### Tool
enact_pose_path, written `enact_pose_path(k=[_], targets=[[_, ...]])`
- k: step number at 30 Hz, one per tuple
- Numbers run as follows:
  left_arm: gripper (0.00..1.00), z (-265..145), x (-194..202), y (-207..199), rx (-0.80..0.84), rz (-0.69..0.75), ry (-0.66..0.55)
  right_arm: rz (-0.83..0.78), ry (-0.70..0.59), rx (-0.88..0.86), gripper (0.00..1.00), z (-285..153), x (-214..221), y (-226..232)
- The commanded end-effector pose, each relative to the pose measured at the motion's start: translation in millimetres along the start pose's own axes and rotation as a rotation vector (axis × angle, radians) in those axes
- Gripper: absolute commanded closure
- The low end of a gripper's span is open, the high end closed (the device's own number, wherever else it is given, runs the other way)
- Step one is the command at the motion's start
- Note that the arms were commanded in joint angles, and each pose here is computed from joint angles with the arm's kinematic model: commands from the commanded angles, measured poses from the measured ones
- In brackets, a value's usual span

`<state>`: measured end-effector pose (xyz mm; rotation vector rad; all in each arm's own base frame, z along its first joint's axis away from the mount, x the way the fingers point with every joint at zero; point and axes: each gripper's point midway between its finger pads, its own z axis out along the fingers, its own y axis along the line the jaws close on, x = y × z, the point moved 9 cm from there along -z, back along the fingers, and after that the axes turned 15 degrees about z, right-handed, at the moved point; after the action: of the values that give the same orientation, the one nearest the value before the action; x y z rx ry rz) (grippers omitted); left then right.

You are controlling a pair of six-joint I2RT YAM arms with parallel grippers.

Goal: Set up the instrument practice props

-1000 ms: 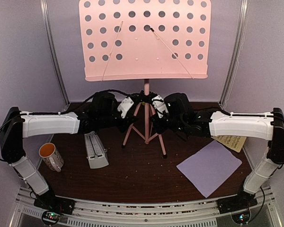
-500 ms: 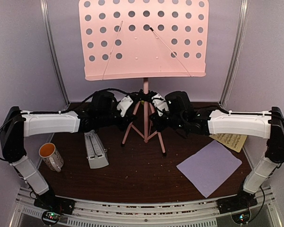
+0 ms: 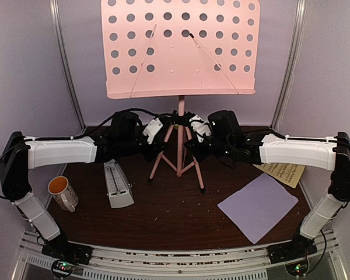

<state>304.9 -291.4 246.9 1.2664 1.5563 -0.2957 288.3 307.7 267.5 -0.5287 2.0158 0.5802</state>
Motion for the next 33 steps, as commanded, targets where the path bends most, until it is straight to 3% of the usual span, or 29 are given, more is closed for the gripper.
enact_pose_path(k=[1, 12, 33], targets=[[1.0, -20, 42, 36, -0.12, -0.07, 0.208, 0.076, 0.049, 0.241, 1.0, -26, -8, -55], [1.0, -14, 50, 36, -0.068, -0.136, 0.218, 0.089, 0.094, 0.219, 1.0, -26, -28, -55], [1.0, -33, 76, 21, -0.058, -0.141, 0.282, 0.106, 0.2, 0.269, 1.0, -53, 17, -73]])
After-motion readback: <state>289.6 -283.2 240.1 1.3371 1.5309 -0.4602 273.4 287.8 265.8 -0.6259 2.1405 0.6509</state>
